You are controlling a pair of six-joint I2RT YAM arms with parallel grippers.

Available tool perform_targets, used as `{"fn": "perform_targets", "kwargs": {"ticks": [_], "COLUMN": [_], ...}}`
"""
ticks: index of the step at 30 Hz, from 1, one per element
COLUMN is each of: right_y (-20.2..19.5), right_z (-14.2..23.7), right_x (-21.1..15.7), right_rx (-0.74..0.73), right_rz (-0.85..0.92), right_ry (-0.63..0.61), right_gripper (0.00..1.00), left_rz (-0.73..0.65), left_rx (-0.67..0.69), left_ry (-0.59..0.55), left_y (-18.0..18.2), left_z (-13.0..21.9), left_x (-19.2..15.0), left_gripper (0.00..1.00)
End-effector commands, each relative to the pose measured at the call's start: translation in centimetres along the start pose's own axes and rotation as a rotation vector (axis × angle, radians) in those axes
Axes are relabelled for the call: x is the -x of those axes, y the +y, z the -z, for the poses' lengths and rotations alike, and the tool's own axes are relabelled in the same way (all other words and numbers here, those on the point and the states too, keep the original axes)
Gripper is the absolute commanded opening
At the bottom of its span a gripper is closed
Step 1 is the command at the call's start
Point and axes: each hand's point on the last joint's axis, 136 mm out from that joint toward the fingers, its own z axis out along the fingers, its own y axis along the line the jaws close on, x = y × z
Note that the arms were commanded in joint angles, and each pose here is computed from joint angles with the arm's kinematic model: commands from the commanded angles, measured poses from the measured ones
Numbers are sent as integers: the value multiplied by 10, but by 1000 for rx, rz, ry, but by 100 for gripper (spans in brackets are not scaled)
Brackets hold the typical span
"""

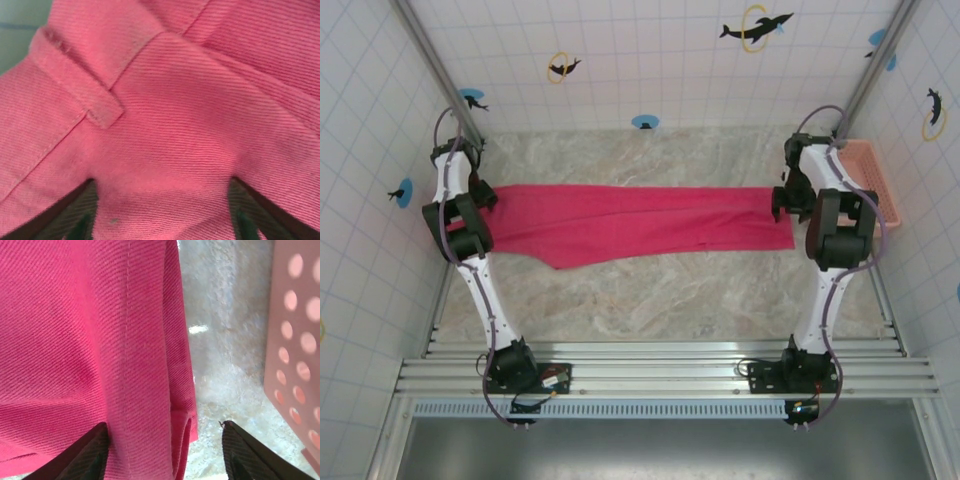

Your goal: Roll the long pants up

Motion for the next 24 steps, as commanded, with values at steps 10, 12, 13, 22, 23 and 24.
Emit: {"fn": "perform_targets", "kwargs": {"ticks": [10, 12, 13, 22, 23, 24], "right_y": [17, 21, 25, 41, 37, 33], "right_z": [-6, -6, -4, 51, 53, 53], "right_x": [-2, -3, -3, -14, -19, -22], "right_rx": [107, 137, 170, 300, 295, 286], "right_rz": [-45, -49, -53, -171, -185, -195], "right_ry": [-12, -4, -1, -29, -30, -32], "right_gripper": [38, 21, 13, 0, 0, 0], "left_rz": [-316, -347, -365, -420, -427, -434], "left_rx": [-46, -49, -43, 40, 55, 69], "left_ry": [50, 52, 54, 70, 71, 72], "left_y": [-72, -79, -81, -73, -71, -69], "left_z": [22, 23, 23, 12, 11, 9], "left_x": [-59, -66, -69, -74, -73, -71], "left_gripper": [83, 83, 83, 84, 84, 86]}}
